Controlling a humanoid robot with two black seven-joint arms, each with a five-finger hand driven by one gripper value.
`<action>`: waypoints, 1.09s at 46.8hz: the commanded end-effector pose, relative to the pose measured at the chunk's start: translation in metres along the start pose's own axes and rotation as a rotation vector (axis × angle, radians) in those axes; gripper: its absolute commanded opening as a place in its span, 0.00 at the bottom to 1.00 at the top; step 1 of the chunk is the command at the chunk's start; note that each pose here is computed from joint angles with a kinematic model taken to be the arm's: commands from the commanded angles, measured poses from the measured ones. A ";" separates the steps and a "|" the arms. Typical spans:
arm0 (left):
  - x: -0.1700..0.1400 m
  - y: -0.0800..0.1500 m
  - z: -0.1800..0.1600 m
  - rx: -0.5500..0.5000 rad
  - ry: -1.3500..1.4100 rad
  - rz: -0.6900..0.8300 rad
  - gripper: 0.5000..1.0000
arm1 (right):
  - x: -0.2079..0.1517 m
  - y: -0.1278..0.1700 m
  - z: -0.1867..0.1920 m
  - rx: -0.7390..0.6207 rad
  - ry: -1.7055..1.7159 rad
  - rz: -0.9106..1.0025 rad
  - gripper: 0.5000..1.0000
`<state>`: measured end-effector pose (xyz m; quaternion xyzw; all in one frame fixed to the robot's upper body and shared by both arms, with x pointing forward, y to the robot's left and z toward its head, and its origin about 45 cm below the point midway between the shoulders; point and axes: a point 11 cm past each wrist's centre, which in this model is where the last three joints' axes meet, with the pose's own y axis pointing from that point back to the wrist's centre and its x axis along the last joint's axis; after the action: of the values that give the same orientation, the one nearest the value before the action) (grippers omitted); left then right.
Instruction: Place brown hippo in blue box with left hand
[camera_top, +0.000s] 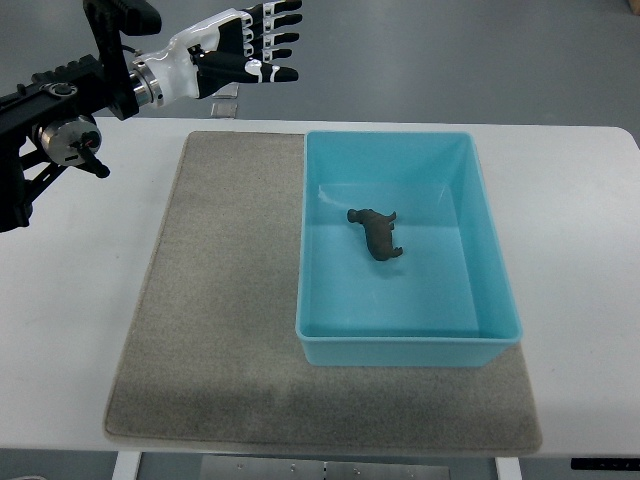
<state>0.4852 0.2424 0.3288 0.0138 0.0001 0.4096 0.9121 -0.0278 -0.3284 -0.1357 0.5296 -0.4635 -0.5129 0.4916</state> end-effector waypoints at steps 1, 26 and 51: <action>0.012 0.013 -0.007 -0.024 0.107 0.008 1.00 | 0.000 0.000 0.000 0.000 0.000 0.000 0.87; 0.071 0.072 -0.063 0.038 0.618 0.228 1.00 | 0.000 0.000 -0.001 0.002 0.001 0.000 0.87; 0.083 0.085 -0.054 -0.067 0.708 0.254 1.00 | 0.000 0.000 0.000 0.000 0.000 0.000 0.87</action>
<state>0.4764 0.3586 0.2758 -0.1463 0.3004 0.4969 0.8009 -0.0278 -0.3284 -0.1357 0.5296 -0.4634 -0.5129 0.4917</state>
